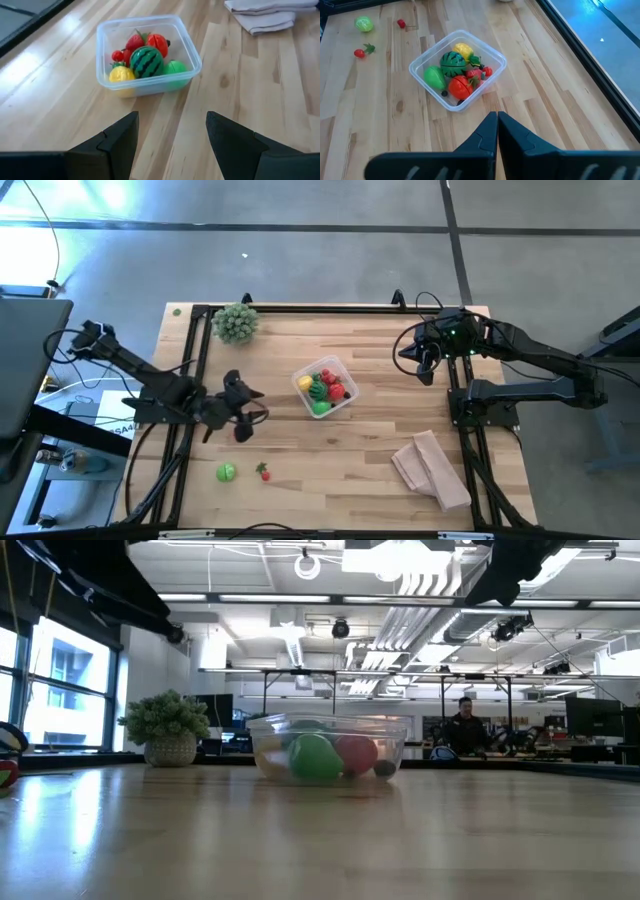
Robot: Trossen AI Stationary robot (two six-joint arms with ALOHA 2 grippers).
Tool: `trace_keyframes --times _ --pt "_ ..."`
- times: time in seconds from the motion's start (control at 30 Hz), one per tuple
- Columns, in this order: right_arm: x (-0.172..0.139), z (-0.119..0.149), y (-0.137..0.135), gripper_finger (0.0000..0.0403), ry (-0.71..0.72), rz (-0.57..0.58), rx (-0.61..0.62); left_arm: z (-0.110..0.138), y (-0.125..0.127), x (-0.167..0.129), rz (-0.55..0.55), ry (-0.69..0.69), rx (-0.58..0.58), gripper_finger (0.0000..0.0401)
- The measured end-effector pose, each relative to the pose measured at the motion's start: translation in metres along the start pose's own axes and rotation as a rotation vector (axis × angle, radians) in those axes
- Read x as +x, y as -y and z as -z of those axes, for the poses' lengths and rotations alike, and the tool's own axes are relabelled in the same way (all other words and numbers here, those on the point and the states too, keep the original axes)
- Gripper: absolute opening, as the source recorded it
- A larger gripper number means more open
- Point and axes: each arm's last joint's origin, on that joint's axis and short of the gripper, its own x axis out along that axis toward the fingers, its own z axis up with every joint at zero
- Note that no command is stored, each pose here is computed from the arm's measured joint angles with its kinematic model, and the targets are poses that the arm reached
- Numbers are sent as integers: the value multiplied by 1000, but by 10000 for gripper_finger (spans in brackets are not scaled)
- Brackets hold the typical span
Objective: Pick and placing Produce into tupperware
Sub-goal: Put the red cherry into the transparent bin
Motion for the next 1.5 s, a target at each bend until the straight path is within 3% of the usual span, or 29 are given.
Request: trace_keyframes --times 0.37,0.5,0.77,1.0,1.2,1.5 --pt "0 0 0 4 0 0 0 38 7 -12 -18 -23 74 221" --pt "0 0 0 4 0 0 0 48 5 -14 -32 -43 33 221" --pt "0 0 0 4 0 0 0 56 -1 -13 -81 -96 -164 221" --pt "0 0 0 4 0 0 0 63 -3 -14 -54 -259 -255 221" --pt "0 0 0 4 0 0 0 69 -4 -16 -27 -422 -278 221" --pt "0 0 0 4 0 0 0 79 2 -6 -92 -498 -260 221"
